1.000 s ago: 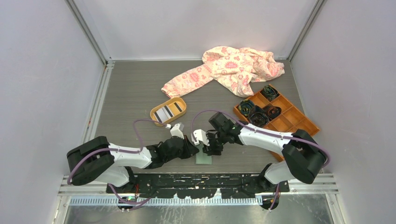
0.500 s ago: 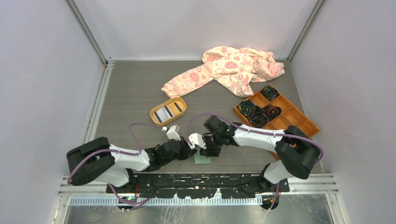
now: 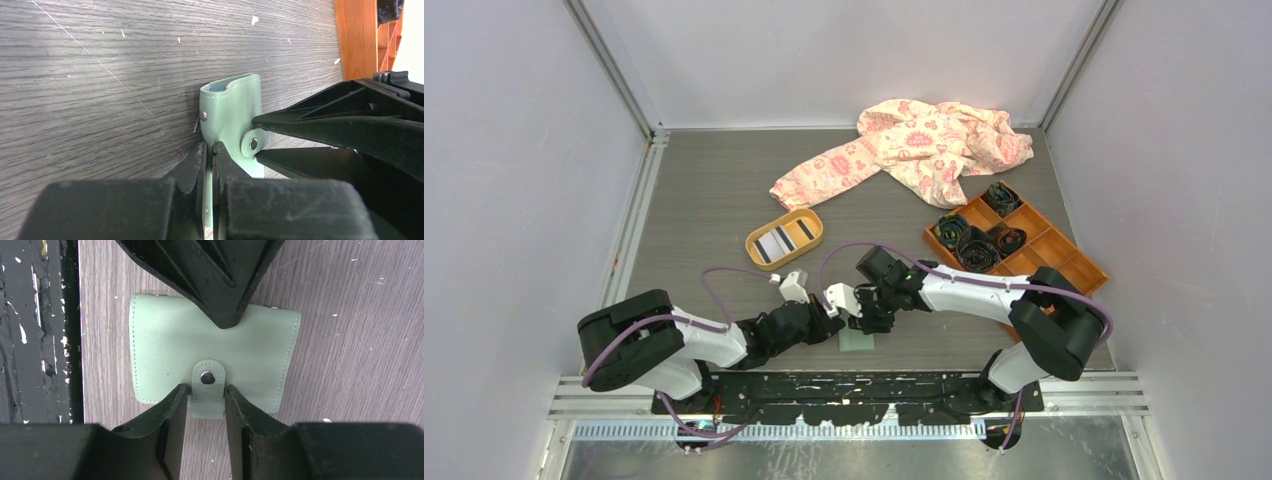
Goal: Put the credit cards into the card holder
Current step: Open the card holder at the center of the board.
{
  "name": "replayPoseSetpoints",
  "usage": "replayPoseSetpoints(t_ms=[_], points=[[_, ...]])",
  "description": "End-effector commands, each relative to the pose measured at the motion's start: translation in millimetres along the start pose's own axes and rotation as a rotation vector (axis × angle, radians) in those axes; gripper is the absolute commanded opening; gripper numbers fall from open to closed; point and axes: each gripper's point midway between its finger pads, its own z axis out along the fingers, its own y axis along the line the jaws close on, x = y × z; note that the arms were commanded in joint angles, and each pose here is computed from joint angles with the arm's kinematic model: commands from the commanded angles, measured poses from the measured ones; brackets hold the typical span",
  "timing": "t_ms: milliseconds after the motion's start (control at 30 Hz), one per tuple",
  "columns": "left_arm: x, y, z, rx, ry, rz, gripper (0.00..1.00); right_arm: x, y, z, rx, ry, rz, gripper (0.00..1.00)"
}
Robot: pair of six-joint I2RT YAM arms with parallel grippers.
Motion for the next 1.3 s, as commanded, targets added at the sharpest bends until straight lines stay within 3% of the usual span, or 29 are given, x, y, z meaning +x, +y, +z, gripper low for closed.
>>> replayPoseSetpoints(t_ms=[0,100,367,400,467,533,667,833,1000,1267], points=[[-10.4,-16.5,0.7,0.062,-0.051,-0.030,0.00,-4.1,-12.6,2.6,0.049,0.004,-0.009,0.09],[-11.3,-10.9,0.2,0.045,-0.061,-0.034,0.00,-11.4,-15.6,-1.8,0.058,-0.029,0.013,0.02],[-10.3,-2.8,0.3,0.020,-0.064,-0.032,0.00,-9.7,-25.2,-12.7,0.084,-0.056,0.071,0.01],[-10.1,-4.7,0.3,0.026,-0.061,-0.030,0.00,-8.8,-25.2,-12.2,0.084,-0.053,0.074,0.06],[-9.4,-8.0,0.4,0.036,-0.054,-0.021,0.00,-8.1,-22.7,-11.0,0.072,-0.051,0.078,0.28],[-9.1,-11.9,1.2,0.046,-0.047,-0.016,0.00,-7.1,-21.1,-9.1,0.066,-0.046,0.076,0.43],[-6.3,-18.0,4.0,0.061,-0.028,-0.010,0.00,-6.6,-22.1,-3.9,0.086,-0.024,0.069,0.53],[-2.9,-18.5,7.4,0.067,-0.018,-0.014,0.00,-8.3,-23.3,2.0,0.113,0.002,0.063,0.56],[-2.2,-20.3,8.9,0.073,-0.015,-0.016,0.00,-8.8,-18.2,6.1,0.093,0.009,0.060,0.48],[-2.3,-16.8,7.4,0.067,-0.019,-0.016,0.00,-13.4,-11.2,6.4,0.044,0.013,0.050,0.09]])
